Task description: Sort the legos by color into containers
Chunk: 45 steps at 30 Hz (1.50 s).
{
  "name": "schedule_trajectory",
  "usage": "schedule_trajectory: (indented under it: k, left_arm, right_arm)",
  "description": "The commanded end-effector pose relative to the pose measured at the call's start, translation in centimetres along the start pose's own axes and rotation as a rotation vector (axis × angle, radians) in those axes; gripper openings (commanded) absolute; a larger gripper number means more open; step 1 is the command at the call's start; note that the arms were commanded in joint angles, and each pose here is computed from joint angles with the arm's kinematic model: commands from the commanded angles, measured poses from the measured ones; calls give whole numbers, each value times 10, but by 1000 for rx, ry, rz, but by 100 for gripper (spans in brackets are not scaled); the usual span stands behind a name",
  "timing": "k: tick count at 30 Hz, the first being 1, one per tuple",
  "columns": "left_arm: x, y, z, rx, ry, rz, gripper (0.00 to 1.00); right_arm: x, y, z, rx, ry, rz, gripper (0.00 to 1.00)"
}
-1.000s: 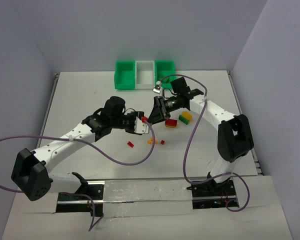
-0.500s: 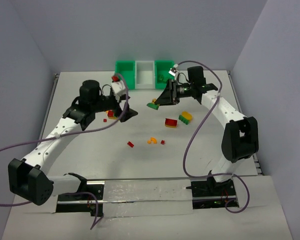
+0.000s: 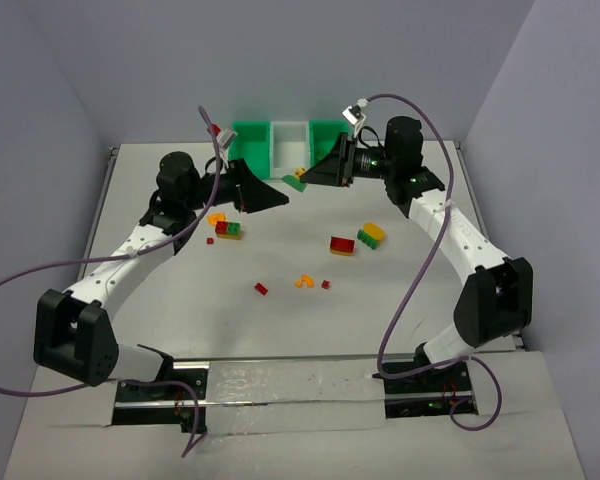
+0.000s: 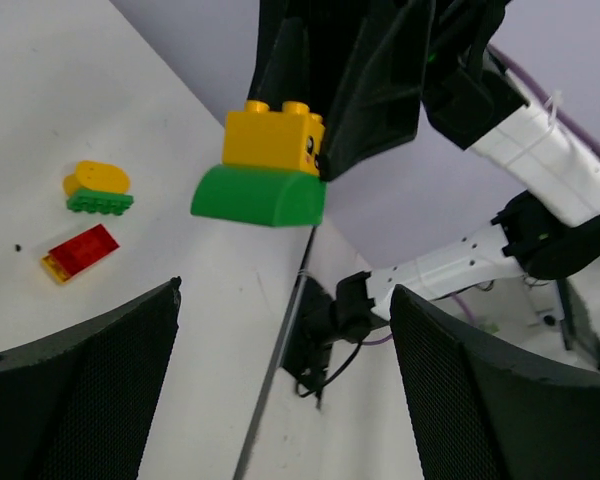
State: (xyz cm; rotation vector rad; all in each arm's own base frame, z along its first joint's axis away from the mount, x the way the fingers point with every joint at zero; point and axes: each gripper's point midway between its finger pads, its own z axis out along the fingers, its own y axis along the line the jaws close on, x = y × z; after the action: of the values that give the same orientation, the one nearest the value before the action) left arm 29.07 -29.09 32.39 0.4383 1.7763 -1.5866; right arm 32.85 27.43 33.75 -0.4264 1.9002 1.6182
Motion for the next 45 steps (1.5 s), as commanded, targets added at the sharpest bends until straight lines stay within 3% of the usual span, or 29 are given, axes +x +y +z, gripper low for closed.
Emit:
schedule_trajectory:
  k: [1, 10, 18, 32, 36, 43, 45]
  left_arm:
    - [-19, -25, 2, 126, -61, -127, 89]
    - [-24, -30, 2, 185, -106, -123, 79]
    - [-26, -24, 3, 181, -129, -120, 64]
    - [-31, -14, 9, 160, -152, -136, 57]
    - [-28, -15, 7, 169, -146, -144, 41]
    - [-10, -6, 3, 146, -119, -162, 0]
    - [0, 2, 1, 119, -103, -179, 0]
  right_arm:
    - [-4, 24, 2, -51, -19, -57, 0]
    - [3, 31, 8, -98, 11, -31, 0]
    - [7, 28, 10, -110, 16, 11, 0]
    - [14, 26, 14, -113, 34, 32, 0]
    - [15, 20, 16, -101, 33, 38, 0]
    - [-3, 6, 7, -56, -18, 39, 0]
    - [-18, 2, -1, -38, -57, 32, 0]
